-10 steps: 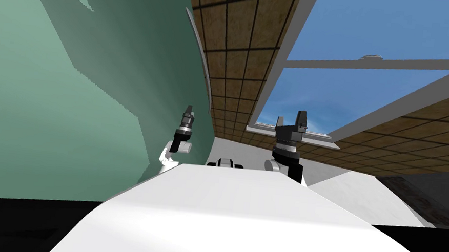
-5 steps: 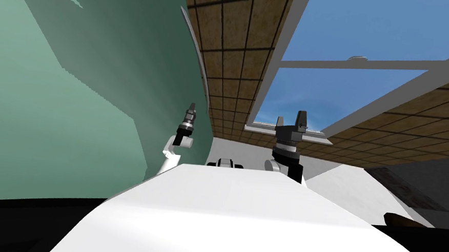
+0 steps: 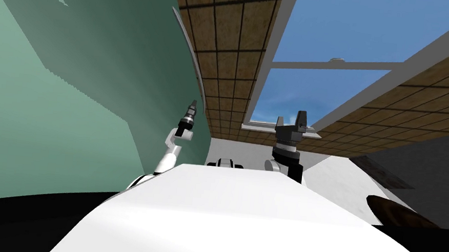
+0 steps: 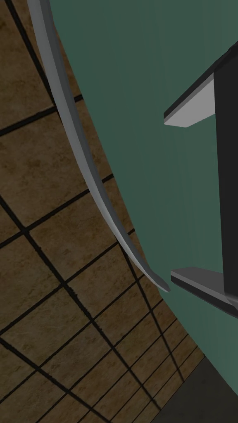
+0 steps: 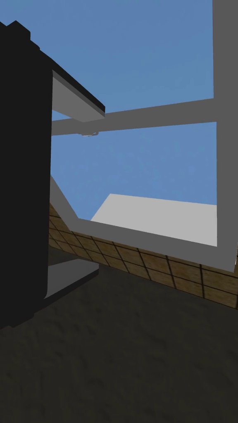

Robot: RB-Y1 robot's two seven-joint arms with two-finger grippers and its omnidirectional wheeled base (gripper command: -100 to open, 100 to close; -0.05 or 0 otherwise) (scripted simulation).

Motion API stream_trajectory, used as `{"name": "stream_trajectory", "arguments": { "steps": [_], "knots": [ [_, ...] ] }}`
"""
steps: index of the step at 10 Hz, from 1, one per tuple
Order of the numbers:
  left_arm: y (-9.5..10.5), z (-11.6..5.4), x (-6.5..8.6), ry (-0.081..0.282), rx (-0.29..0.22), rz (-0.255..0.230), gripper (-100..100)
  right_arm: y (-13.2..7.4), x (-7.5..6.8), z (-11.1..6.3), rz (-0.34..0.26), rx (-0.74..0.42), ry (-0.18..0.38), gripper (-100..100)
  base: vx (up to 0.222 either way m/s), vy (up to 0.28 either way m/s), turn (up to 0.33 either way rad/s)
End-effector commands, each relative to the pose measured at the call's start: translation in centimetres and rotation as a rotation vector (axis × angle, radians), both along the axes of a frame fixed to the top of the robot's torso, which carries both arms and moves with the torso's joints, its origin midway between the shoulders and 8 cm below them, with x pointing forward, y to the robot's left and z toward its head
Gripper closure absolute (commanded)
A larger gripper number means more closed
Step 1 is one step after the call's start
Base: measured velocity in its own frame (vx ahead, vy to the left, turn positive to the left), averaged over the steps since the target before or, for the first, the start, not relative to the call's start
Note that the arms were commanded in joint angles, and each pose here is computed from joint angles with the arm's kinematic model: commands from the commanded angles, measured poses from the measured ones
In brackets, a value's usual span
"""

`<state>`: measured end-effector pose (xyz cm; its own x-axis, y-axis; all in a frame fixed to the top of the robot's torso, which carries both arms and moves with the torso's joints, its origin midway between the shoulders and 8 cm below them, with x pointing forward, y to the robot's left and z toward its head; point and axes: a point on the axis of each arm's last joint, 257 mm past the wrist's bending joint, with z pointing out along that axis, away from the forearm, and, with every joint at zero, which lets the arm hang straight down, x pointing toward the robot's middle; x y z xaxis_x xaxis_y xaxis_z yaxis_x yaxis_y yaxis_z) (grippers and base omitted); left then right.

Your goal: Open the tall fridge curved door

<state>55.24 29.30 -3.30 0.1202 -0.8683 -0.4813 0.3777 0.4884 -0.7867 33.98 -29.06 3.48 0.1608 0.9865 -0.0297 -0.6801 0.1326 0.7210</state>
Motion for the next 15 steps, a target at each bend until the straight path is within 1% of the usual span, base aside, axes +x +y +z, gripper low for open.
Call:
{"name": "stream_trajectory", "arguments": {
  "steps": [1, 2, 3, 4, 5, 6, 7, 8, 9, 10, 11, 12, 13, 14, 15],
  "knots": [
    [0.6, 0.4, 2.2, 0.023, 0.033, 0.025, -100, 0.0, 0.0, 0.0, 0.0, 0.0, 0.0, 0, -0.012, 0.018, -0.09],
    [0.4, 1.0, 2.7, 0.015, 0.032, 0.022, -100, 0.0, 0.0, 0.0, 0.0, 0.0, 0.0, 0, -0.011, 0.013, -0.081],
    [1.3, 0.8, 3.8, 0.04, 0.052, 0.042, -100, 0.0, 0.0, 0.0, 0.0, 0.0, 0.0, 0, -0.013, 0.013, -0.13],
    [1.1, 1.4, 4.3, 0.033, 0.05, 0.041, -100, 0.0, 0.0, 0.0, 0.0, 0.0, 0.0, 0, -0.005, 0.018, -0.067],
    [1.9, 1.5, 5.3, 0.053, 0.069, 0.061, -100, 0.0, 0.0, 0.0, 0.0, 0.0, 0.0, 0, -0.012, 0.014, -0.119],
    [1.8, 1.8, 5.8, 0.052, 0.067, 0.061, -100, 0.0, 0.0, 0.0, 0.0, 0.0, 0.0, 0, -0.012, 0.01, -0.078],
    [2.7, 1.9, 6.7, 0.073, 0.084, 0.083, -100, 0.0, 0.0, 0.0, 0.0, 0.0, 0.0, 0, -0.015, 0.013, -0.109],
    [2.7, 2.2, 7.3, 0.072, 0.082, 0.084, -100, 0.0, 0.0, 0.0, 0.0, 0.0, 0.0, 0, -0.009, 0.019, -0.081],
    [3.5, 2.6, 8.1, 0.089, 0.099, 0.106, -100, 0.0, 0.0, 0.0, 0.0, 0.0, 0.0, 0, -0.012, 0.013, -0.135],
    [3.4, 3.1, 8.6, 0.084, 0.097, 0.105, -100, 0.0, 0.0, 0.0, 0.0, 0.0, 0.0, 0, -0.013, 0.008, -0.063],
    [3.6, 2.8, 8.7, 0.092, 0.096, 0.108, -100, 0.0, 0.0, 0.0, 0.0, 0.0, 0.0, 0, -0.005, 0.0, 0.011],
    [4.5, 3.3, 9.8, 0.11, 0.11, 0.132, -100, 0.0, 0.0, 0.0, 0.0, 0.0, 0.0, 0, -0.002, 0.012, -0.119],
    [4.6, 3.3, 10.1, 0.113, 0.108, 0.134, -100, 0.0, 0.0, 0.0, 0.0, 0.0, 0.0, 0, -0.004, 0.021, -0.077],
    [5.6, 4.0, 11.0, 0.129, 0.121, 0.158, -100, 0.0, 0.0, 0.0, 0.0, 0.0, 0.0, 0, -0.008, 0.014, -0.112],
    [5.7, 3.9, 11.3, 0.134, 0.118, 0.161, -100, 0.0, 0.0, 0.0, 0.0, 0.0, 0.0, 0, -0.008, 0.016, -0.065]
  ]
}}
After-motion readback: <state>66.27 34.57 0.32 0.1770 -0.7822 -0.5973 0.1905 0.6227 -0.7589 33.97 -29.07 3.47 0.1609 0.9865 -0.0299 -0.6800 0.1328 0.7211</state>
